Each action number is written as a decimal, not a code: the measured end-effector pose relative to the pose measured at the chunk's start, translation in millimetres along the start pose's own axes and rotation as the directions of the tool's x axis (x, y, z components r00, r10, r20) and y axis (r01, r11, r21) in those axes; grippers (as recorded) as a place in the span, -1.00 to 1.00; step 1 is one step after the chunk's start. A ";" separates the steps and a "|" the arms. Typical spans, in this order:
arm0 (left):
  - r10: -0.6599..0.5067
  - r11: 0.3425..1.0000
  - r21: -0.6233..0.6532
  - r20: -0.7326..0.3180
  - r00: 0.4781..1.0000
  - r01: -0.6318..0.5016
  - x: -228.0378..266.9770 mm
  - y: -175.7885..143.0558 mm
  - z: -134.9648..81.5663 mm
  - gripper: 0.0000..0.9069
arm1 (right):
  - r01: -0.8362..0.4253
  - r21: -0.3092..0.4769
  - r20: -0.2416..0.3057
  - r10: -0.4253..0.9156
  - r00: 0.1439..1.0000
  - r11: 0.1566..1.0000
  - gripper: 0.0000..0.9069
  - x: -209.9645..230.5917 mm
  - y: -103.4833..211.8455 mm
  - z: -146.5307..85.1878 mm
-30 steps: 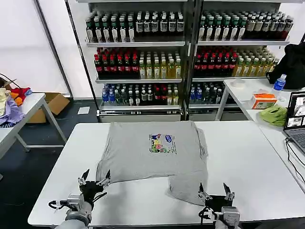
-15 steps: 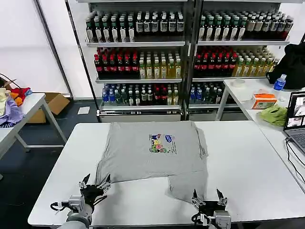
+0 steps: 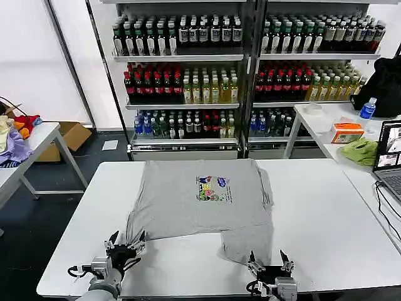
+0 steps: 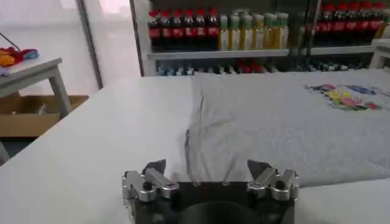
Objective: Fold and organize the clothes.
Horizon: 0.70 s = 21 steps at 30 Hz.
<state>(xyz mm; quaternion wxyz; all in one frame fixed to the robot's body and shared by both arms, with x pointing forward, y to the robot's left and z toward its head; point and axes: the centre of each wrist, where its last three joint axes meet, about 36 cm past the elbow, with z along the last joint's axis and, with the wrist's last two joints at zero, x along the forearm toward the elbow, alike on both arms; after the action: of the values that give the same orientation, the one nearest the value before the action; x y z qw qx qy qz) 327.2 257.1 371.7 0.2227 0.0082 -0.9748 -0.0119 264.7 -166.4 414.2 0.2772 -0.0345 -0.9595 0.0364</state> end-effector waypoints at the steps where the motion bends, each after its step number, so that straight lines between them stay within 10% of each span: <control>1: 0.001 1.000 0.000 -0.002 1.000 -0.001 0.3 -0.3 0.5 1.00 | 0.002 0.001 -0.004 -0.002 1.000 1.000 1.00 -0.7 0.7 1.5; 4: 0.006 1.000 0.003 -0.006 1.000 -0.006 1.6 -1.6 1.4 0.98 | 0.006 0.002 -0.011 -0.006 1.000 1.000 0.87 -2.3 2.4 5.0; 8: 0.019 1.000 0.012 -0.013 1.000 -0.019 4.2 -5.3 1.6 -0.62 | 0.009 0.002 -0.016 -0.009 1.000 1.000 0.16 -4.0 3.6 8.1; 12: 0.024 1.000 0.016 -0.017 1.000 -0.023 4.0 -7.2 3.0 -0.76 | 0.007 -0.004 -0.026 -0.007 1.000 1.000 -0.42 -5.8 3.3 10.5; 13: 0.024 1.000 0.016 -0.020 1.000 -0.024 4.1 -7.3 3.7 -0.78 | 0.006 -0.007 -0.030 -0.006 1.000 1.000 -0.96 -6.2 3.4 11.4; 21: 0.025 1.000 0.010 -0.031 0.999 -0.025 5.7 -7.4 8.3 -0.98 | 0.016 -0.026 -0.038 -0.017 0.999 1.000 -1.00 -7.7 5.4 15.4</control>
<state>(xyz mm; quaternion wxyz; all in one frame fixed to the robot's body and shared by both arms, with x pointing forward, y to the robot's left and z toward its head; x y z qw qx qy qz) 318.6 249.8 366.5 0.2381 -0.0027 -0.9712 -0.0041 263.2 -162.5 396.7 0.2954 -0.0307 -0.9546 0.0208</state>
